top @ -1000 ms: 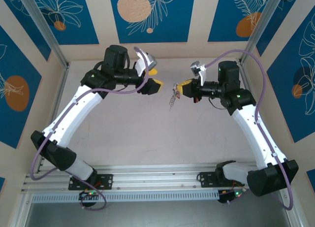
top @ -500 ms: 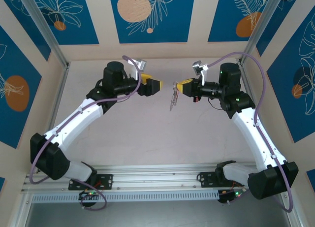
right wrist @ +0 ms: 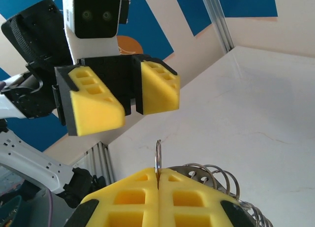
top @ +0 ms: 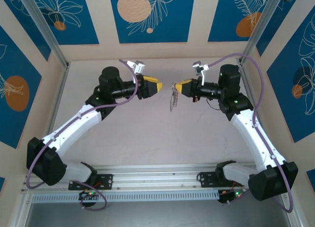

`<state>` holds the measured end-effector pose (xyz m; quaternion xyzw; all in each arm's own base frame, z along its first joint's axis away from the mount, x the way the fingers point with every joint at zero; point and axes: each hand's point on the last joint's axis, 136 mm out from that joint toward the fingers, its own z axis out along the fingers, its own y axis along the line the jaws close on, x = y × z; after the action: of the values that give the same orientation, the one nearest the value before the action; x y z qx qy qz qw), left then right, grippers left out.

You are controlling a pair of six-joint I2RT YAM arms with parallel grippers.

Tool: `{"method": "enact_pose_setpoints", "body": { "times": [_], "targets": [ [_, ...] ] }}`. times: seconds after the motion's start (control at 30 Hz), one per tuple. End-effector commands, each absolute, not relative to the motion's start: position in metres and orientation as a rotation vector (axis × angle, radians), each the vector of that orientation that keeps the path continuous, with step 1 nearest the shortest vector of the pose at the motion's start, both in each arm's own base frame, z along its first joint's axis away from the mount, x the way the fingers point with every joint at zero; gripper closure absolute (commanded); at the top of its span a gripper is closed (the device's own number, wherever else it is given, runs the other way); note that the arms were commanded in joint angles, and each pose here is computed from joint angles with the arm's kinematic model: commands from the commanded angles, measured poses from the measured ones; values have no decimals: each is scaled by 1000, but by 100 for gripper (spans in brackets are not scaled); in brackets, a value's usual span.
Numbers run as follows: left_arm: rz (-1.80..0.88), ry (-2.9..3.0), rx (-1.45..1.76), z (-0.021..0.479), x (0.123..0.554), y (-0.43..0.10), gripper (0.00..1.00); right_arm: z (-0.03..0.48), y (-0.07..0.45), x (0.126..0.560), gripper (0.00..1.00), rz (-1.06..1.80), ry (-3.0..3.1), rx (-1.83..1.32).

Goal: Put the keys on the keyring

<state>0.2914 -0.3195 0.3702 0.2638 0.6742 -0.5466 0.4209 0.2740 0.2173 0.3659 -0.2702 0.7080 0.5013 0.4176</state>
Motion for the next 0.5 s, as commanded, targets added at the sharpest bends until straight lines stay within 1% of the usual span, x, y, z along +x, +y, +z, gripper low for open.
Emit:
{"method": "enact_pose_setpoints", "body": {
  "times": [0.0,0.17,0.33,0.47],
  "targets": [
    [-1462,1562,757,395,270,-328,44,379,222,261,100,1306,1726,-698],
    [-1504,1536,765,396,265,-335,45,382,227,263,100,1344,1731,-667],
    [-1534,1504,740,399,266,-338,52,383,234,268,100,1403,1753,-623],
    [-1532,1513,737,395,266,-341,53,383,238,270,100,1424,1761,-607]
  ]
}}
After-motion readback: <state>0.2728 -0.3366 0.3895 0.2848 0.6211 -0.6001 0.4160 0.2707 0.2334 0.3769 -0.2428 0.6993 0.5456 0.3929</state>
